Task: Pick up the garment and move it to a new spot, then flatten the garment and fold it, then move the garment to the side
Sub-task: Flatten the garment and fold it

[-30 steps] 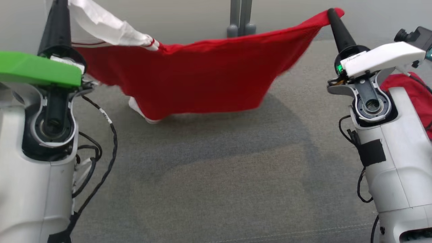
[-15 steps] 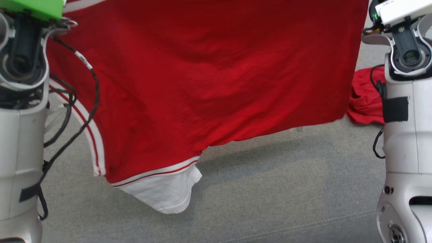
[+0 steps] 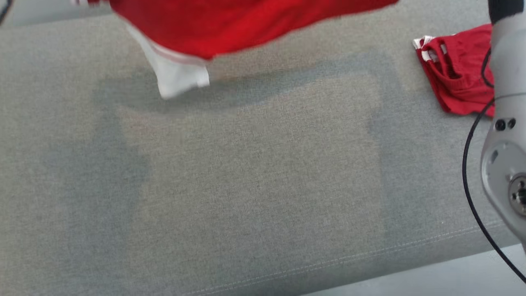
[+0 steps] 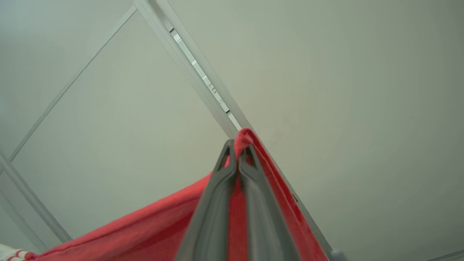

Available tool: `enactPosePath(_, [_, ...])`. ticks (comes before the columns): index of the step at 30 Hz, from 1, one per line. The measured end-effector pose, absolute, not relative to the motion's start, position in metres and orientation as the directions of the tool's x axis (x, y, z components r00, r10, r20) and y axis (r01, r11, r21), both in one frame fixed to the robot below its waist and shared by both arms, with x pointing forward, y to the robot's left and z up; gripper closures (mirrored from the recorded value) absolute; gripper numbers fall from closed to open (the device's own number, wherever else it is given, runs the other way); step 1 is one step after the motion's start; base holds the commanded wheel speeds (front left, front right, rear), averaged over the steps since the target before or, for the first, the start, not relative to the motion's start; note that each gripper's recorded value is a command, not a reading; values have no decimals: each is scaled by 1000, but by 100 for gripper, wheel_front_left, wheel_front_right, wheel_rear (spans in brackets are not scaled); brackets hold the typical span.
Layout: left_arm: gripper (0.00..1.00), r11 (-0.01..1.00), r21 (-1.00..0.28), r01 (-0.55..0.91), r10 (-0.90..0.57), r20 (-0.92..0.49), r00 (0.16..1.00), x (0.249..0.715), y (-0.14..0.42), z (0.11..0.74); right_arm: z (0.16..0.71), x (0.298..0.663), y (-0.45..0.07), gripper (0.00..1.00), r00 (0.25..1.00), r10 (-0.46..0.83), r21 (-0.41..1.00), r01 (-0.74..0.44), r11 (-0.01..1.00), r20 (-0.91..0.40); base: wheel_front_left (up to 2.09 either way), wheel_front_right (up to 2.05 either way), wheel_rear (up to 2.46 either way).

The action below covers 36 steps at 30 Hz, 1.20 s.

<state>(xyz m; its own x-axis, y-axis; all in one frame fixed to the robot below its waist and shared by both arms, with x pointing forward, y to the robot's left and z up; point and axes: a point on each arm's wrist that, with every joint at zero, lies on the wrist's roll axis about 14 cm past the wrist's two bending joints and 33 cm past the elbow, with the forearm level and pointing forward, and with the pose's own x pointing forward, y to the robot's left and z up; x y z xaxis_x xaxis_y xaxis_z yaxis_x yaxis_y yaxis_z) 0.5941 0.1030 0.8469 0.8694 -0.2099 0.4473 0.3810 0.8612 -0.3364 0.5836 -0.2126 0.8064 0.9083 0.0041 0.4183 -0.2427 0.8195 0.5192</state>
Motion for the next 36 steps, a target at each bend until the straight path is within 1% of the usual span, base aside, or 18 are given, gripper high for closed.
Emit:
enactPosePath(4, [100, 885, -294, 361, -152, 550, 821, 619, 107, 863, 825, 609, -215, 100, 864, -60, 516, -242, 822, 500, 0, 0, 0])
enactPosePath(8, [100, 907, -252, 337, -128, 596, 792, 647, 109, 850, 807, 639, -213, 100, 858, -93, 516, -214, 829, 506, 0, 0, 0])
enactPosePath(10, [100, 915, -243, 322, -119, 601, 790, 663, 114, 834, 787, 656, -211, 100, 870, -100, 525, -195, 829, 482, 0, 0, 0])
enactPosePath(13, [100, 928, -230, 293, -117, 568, 815, 690, 121, 793, 747, 680, -207, 100, 898, -102, 539, -162, 827, 427, 0, 0, 0])
enactPosePath(18, [100, 922, -270, 277, -127, 464, 876, 726, 130, 704, 653, 709, -194, 100, 956, -68, 551, -105, 828, 285, 0, 0, 0])
enactPosePath(20, [100, 917, -295, 270, -128, 424, 897, 733, 134, 671, 618, 714, -191, 100, 972, -61, 562, -81, 823, 229, 0, 0, 0])
enactPosePath(22, [100, 916, -300, 267, -131, 405, 905, 736, 137, 654, 599, 717, -187, 100, 977, -53, 570, -76, 818, 206, 0, 0, 0])
enactPosePath(25, [100, 914, -301, 273, -139, 400, 906, 735, 142, 647, 596, 720, -176, 100, 976, -35, 591, -100, 800, 214, 0, 0, 0])
enactPosePath(29, [100, 901, -299, 316, -177, 412, 894, 723, 137, 647, 594, 715, -166, 100, 976, -9, 602, -126, 788, 216, 0, 0, 0])
enactPosePath(32, [100, 881, -313, 354, -206, 418, 884, 712, 130, 647, 596, 707, -161, 100, 974, 8, 601, -145, 786, 226, 0, 0, 0])
enactPosePath(36, [100, 853, -356, 381, -230, 400, 887, 689, 127, 631, 581, 687, -163, 100, 979, 17, 609, -141, 780, 205, 0, 0, 0])
